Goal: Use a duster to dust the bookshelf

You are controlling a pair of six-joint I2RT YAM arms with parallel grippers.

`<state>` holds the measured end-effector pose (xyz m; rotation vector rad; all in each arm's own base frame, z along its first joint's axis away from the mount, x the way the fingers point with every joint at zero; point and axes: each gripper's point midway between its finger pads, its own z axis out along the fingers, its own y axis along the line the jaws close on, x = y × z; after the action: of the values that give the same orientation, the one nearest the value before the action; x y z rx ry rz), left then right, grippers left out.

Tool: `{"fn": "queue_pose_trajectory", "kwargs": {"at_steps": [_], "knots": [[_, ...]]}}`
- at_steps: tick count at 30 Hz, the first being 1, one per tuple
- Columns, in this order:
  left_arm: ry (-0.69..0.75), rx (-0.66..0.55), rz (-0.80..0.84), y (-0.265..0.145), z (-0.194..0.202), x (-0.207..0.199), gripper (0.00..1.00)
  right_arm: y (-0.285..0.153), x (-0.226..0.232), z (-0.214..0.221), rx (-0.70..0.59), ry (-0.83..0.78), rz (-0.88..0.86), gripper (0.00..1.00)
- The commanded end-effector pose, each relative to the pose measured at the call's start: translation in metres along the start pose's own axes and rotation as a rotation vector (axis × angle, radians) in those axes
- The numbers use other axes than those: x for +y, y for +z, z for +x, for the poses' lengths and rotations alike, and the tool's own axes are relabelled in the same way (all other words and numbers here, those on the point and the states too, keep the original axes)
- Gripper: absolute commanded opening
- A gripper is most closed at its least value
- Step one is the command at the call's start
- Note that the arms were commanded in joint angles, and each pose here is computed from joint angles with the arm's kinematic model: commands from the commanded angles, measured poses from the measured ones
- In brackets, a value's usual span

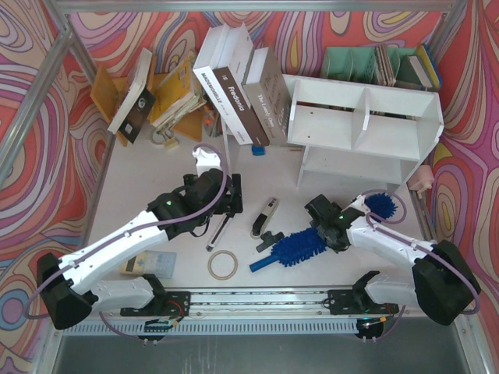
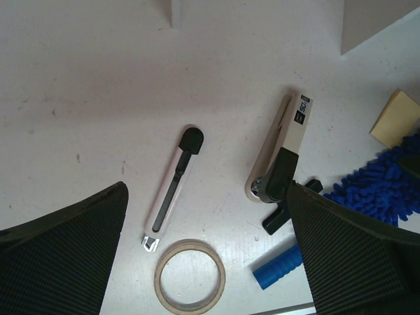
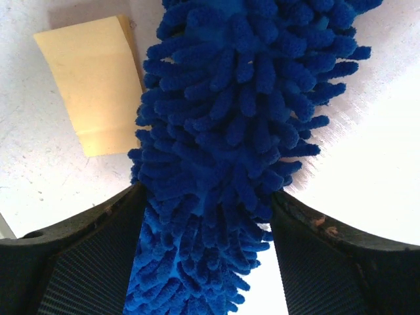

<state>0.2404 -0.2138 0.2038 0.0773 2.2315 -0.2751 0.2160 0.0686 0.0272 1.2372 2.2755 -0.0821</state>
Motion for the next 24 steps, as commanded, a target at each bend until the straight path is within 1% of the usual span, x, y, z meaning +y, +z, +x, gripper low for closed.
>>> {"fn": "queue_pose_trajectory", "kwargs": {"at_steps": [1,6,9,12,18,24], "knots": [[-0.015,-0.006,0.047,0.001,-0.007,-0.018,0.98,0.01,-0.008,0.003,0.001,0.008,0.026,0.66],[0.016,0.012,0.049,0.003,-0.002,-0.023,0.98,0.015,-0.017,0.002,-0.014,0.052,0.062,0.52],[0.036,0.015,0.049,0.003,-0.001,-0.026,0.98,0.012,-0.022,-0.002,-0.031,0.084,0.066,0.37],[0.054,0.023,0.05,0.002,0.001,-0.026,0.98,0.007,-0.022,-0.009,-0.059,0.113,0.038,0.28],[0.127,0.036,0.066,0.002,0.005,-0.037,0.98,-0.005,-0.02,-0.023,-0.097,0.146,0.021,0.23],[0.251,0.055,0.106,0.003,0.014,-0.061,0.98,-0.018,-0.017,-0.035,-0.123,0.213,-0.026,0.14]]}}
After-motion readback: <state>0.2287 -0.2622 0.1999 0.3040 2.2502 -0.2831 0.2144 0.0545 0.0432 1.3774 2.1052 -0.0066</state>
